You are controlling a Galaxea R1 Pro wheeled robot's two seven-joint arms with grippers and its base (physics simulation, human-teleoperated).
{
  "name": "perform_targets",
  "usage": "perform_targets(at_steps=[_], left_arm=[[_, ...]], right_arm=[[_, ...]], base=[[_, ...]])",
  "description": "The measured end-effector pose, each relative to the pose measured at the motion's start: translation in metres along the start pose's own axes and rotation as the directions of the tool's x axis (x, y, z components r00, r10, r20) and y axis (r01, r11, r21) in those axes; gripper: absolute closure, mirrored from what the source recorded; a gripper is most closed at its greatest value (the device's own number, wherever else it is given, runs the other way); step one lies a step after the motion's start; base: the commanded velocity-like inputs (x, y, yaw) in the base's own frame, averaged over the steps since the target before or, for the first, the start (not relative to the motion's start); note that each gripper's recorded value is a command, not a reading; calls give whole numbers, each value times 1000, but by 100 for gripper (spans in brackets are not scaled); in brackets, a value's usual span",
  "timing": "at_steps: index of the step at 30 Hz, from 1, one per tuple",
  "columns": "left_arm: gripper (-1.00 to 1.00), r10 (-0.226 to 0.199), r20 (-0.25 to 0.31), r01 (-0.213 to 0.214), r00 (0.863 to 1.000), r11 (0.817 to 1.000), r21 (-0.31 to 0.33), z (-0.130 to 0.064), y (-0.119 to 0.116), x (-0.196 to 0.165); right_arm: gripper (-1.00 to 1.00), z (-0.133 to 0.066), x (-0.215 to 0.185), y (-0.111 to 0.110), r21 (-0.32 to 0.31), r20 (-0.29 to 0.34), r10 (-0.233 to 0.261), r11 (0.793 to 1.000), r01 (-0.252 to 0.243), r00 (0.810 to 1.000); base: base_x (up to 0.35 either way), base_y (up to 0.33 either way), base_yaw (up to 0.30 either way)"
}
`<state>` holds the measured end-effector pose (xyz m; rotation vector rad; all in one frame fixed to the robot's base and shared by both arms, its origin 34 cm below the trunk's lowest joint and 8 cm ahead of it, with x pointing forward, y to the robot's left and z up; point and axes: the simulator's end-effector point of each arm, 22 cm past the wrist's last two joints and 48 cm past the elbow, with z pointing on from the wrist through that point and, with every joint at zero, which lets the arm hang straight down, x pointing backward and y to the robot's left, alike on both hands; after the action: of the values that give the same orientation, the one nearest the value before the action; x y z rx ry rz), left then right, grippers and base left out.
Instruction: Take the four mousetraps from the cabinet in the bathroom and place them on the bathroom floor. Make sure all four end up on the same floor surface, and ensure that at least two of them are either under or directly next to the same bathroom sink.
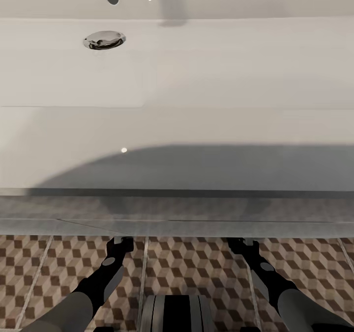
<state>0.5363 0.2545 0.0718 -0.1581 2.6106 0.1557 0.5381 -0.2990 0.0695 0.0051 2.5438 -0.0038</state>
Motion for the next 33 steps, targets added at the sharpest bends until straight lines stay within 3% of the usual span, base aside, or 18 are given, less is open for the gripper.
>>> perform_targets(at_steps=[33], left_arm=[[100, 2, -2, -2, 1000, 1000, -5, -1, -4, 1]], right_arm=[[100, 0, -1, 0, 0, 4, -1, 1000, 1, 1000]], base=[[0, 0, 0]])
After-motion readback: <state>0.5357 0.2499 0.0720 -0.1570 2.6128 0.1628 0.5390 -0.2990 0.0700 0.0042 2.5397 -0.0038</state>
